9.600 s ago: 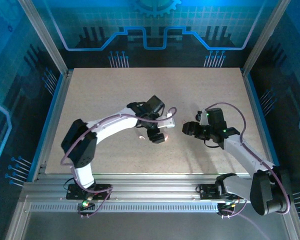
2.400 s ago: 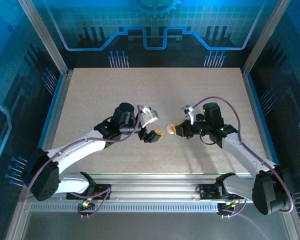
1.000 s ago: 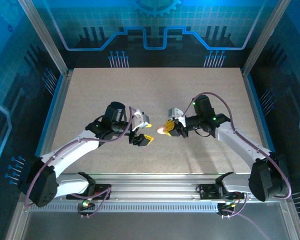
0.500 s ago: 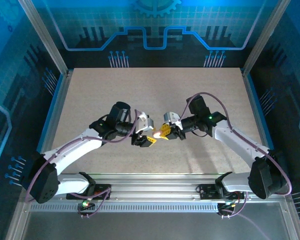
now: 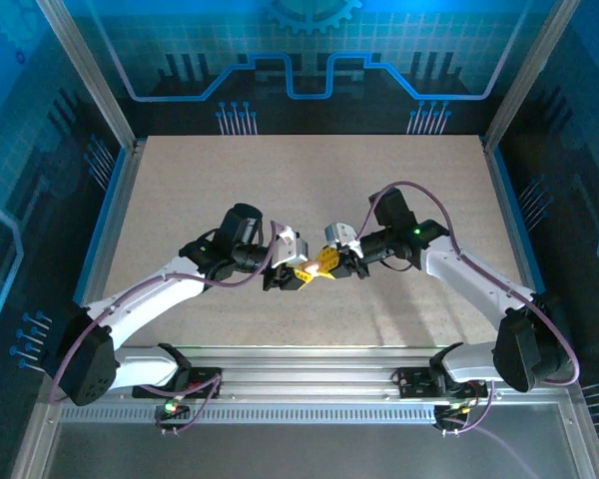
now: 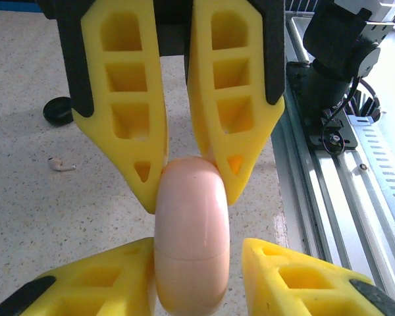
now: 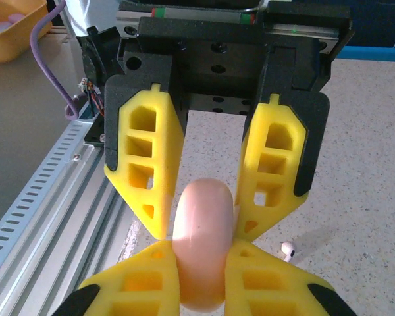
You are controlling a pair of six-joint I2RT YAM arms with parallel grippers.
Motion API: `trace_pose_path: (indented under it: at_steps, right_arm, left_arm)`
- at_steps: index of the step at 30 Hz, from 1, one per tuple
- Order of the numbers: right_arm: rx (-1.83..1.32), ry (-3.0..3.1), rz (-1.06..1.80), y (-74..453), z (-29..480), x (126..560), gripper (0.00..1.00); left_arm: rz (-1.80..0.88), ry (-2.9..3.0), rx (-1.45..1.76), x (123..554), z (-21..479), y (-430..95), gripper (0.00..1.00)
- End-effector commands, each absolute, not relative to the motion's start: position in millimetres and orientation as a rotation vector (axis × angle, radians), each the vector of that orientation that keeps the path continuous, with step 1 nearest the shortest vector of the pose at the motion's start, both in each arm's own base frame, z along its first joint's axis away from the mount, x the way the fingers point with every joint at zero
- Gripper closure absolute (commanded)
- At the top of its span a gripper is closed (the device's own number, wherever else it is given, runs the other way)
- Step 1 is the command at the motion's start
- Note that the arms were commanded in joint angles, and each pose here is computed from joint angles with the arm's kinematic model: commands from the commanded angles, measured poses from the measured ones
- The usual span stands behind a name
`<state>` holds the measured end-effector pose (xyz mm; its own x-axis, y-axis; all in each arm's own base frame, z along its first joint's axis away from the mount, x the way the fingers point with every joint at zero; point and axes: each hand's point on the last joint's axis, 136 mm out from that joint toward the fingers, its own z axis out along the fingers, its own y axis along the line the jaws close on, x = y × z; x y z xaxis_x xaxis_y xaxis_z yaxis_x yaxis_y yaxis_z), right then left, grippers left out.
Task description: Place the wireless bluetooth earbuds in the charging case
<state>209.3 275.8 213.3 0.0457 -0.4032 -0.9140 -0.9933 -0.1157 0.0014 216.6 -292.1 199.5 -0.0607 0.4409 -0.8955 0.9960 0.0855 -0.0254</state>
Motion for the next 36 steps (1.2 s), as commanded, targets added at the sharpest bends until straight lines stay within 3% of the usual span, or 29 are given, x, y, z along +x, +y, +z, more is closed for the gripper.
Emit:
trace_pose_path:
  at_steps: [1, 10, 12, 14, 17, 36]
  right_arm:
    - [-1.63, 1.382, 1.083, 281.7, 223.7, 204.6, 0.85]
    - [-1.626, 1.383, 1.068, 281.3, 224.5, 206.0, 0.85]
    - [-1.618, 1.395, 1.052, 281.1, 223.5, 208.0, 0.8]
    - [-1.593, 1.42, 1.016, 279.4, 221.6, 214.2, 0.69]
    - [-1.569, 1.435, 0.995, 278.8, 220.6, 218.7, 0.64]
    - [-1.31, 1.556, 0.783, 243.5, 239.9, 275.5, 0.63]
  left_arm:
    - [-0.969, 1.553, 1.476, 211.4, 207.6, -298.6, 0.63]
    - [-0.951, 1.551, 1.486, 210.8, 206.3, -298.7, 0.81]
    - [-0.939, 1.55, 1.484, 211.4, 207.2, -298.1, 0.82]
    - [-0.926, 1.544, 1.481, 212.3, 209.3, -297.4, 0.82]
    - [-0.927, 1.538, 1.479, 211.7, 209.5, -297.4, 0.83]
    - [-0.929, 1.552, 1.454, 213.8, 207.2, -298.7, 0.83]
